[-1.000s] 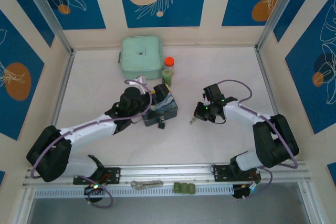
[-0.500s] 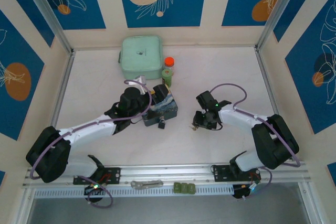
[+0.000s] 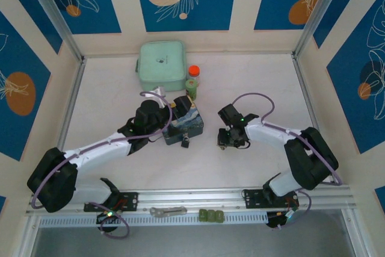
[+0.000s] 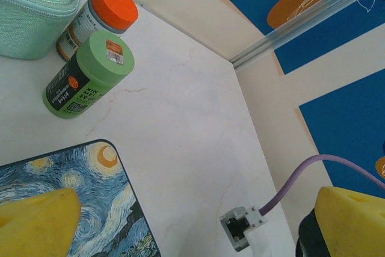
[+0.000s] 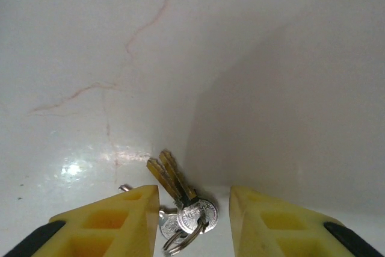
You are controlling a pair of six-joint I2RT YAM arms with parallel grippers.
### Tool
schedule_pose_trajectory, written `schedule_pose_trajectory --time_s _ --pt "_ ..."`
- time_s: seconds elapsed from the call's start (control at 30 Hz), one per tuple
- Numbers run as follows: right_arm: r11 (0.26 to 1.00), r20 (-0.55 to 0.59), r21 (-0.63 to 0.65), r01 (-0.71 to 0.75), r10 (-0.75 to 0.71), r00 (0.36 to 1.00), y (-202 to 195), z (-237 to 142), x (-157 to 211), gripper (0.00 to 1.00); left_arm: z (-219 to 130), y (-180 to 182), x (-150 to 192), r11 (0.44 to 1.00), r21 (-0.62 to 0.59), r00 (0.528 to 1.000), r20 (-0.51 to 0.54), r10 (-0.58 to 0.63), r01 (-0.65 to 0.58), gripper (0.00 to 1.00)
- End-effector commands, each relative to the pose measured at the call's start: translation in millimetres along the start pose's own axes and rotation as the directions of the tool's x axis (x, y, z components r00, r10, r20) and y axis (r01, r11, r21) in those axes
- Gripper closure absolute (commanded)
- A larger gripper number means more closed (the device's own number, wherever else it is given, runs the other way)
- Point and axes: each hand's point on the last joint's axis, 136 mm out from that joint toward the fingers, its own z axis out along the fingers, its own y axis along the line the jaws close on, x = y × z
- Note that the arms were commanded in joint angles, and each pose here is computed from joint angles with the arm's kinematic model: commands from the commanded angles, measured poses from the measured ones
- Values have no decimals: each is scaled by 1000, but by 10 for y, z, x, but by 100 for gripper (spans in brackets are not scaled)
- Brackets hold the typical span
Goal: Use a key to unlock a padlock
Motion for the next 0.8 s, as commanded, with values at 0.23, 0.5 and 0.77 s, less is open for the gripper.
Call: schedule_pose_trajectory --time_s 0.23,0.5,0.77 --pt "998 -98 51 21 -16 995 -38 97 288 68 -58 -82 -119 1000 7 999 39 25 -25 0" --pt "990 -136 132 56 -38 990 -55 155 397 76 -67 -136 -159 999 15 999 45 31 -32 0" --pt "973 -200 202 115 -74 977 -42 238 655 66 -71 -145 -192 999 7 998 54 45 -46 0"
